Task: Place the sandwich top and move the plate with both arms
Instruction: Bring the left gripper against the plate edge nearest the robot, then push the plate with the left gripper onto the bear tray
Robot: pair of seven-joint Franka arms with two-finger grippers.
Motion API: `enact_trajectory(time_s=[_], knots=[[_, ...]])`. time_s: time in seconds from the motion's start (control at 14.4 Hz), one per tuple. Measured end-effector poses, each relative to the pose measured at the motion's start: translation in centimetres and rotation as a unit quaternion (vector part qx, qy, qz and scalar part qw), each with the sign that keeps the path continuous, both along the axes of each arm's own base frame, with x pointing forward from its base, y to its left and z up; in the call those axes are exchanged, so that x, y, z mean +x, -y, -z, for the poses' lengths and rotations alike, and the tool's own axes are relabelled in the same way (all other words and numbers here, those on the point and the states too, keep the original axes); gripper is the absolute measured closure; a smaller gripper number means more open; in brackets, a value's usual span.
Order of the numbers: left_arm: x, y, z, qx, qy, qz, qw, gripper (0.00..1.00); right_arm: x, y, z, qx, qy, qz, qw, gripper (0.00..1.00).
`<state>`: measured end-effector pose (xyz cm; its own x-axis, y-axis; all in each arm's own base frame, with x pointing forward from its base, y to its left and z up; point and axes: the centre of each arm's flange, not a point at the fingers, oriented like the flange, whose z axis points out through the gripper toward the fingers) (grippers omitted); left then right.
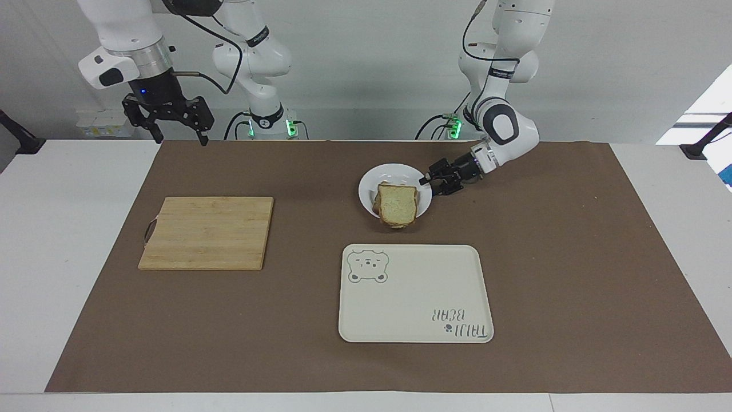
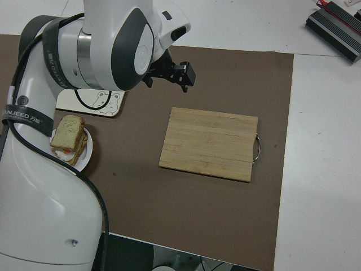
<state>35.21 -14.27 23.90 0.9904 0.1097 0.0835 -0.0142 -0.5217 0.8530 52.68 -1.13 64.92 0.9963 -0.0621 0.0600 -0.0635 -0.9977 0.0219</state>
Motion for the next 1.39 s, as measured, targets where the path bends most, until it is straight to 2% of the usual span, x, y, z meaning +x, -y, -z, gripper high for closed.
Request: enact_trajectory(time_s=[0.28,0.35,0.56,0.83,1.11,1.39], knots=[[0.0,-0.1,0.0,0.001,0.001,-0.001,1.0,0.9,0.0,0.0,0.0,0.0,0.0,0.0,1.0,0.0],[0.0,0.0,0.0,0.006,0.002,-0.001,1.0,0.96,0.0,0.0,0.0,0.0,0.0,0.0,1.0,0.0],[-0.3,1.3,-0.6,0.041,0.02,0.006,0.999,0.96,0.0,0.0,0.0,0.0,0.0,0.0,1.0,0.0],[-0.4,2.2,-1.1,0.046,0.027,0.012,0.999,0.96,0.0,0.0,0.0,0.0,0.0,0.0,1.0,0.0],[0.4,2.5,-1.8,0.031,0.029,0.009,0.999,0.96,0.0,0.0,0.0,0.0,0.0,0.0,1.0,0.0],[2.9,1.0,-3.0,-0.002,0.032,-0.017,0.999,0.96,0.0,0.0,0.0,0.0,0.0,0.0,1.0,0.0]])
